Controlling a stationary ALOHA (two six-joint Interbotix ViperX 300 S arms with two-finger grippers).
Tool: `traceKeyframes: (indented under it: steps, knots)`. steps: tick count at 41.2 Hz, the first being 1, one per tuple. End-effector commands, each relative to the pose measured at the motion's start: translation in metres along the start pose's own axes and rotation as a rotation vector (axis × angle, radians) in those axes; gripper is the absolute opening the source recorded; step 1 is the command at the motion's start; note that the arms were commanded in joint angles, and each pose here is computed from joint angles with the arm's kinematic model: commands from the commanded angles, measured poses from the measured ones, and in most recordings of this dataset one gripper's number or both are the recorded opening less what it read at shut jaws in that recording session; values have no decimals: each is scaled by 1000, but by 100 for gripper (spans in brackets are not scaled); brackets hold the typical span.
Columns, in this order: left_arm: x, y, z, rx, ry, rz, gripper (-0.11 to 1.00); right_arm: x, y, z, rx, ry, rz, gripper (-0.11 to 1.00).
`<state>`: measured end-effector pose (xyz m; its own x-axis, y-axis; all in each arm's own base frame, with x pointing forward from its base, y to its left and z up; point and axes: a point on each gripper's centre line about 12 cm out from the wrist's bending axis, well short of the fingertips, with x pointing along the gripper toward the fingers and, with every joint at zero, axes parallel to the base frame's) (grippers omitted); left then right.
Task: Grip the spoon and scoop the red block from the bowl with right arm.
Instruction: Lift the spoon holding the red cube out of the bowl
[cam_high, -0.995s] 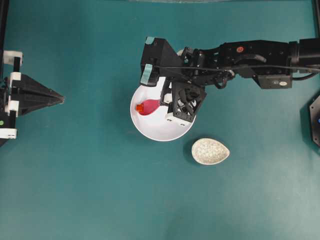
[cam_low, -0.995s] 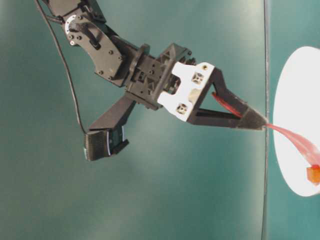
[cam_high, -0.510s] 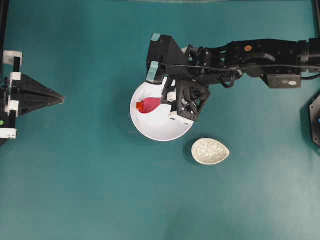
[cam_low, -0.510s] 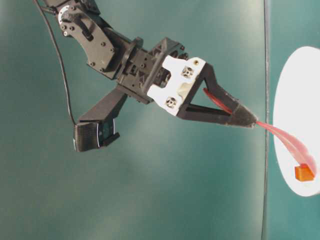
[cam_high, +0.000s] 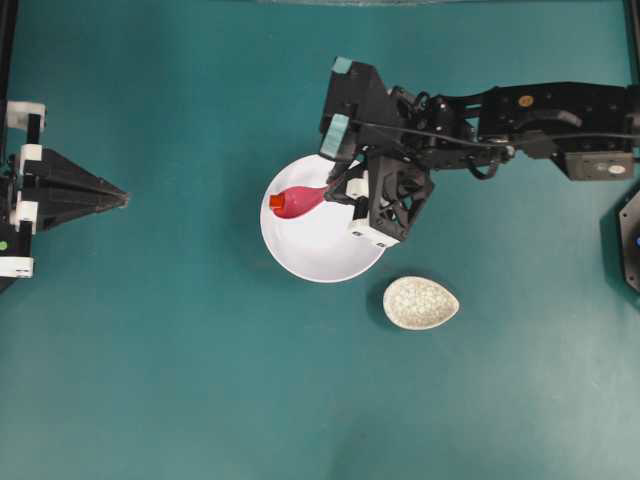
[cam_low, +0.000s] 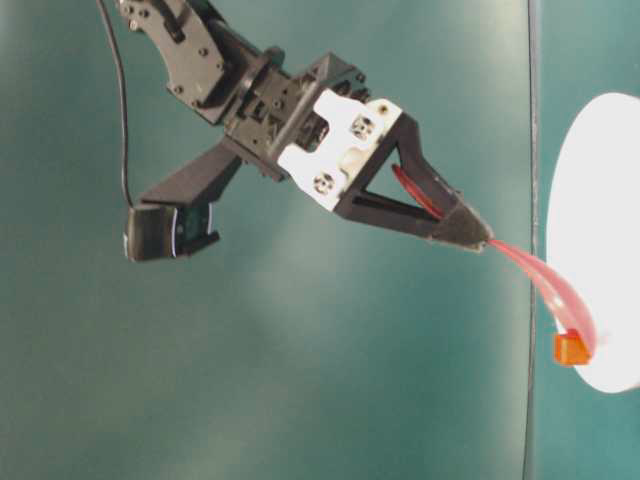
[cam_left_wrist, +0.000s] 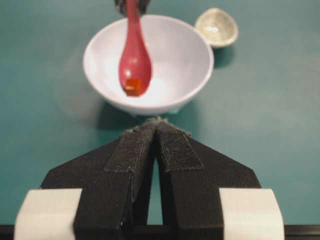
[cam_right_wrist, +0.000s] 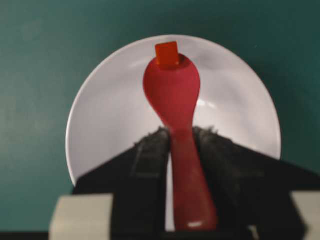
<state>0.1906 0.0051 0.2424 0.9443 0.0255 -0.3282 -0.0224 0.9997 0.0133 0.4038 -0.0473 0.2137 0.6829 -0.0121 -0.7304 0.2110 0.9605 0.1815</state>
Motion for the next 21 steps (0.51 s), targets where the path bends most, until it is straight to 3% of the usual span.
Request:
traceKeyframes:
  steps: [1,12,21]
  knots:
    - [1,0,5,3,-17,2,0,-16,3,11,2,-80,9,25]
    - [1,0,5,-5,-17,2,0,-28,3,0,-6,-218,6,25]
    - [1,0,4,-10,-12,2,0,-37,0,-23,-11,-321,-3,25]
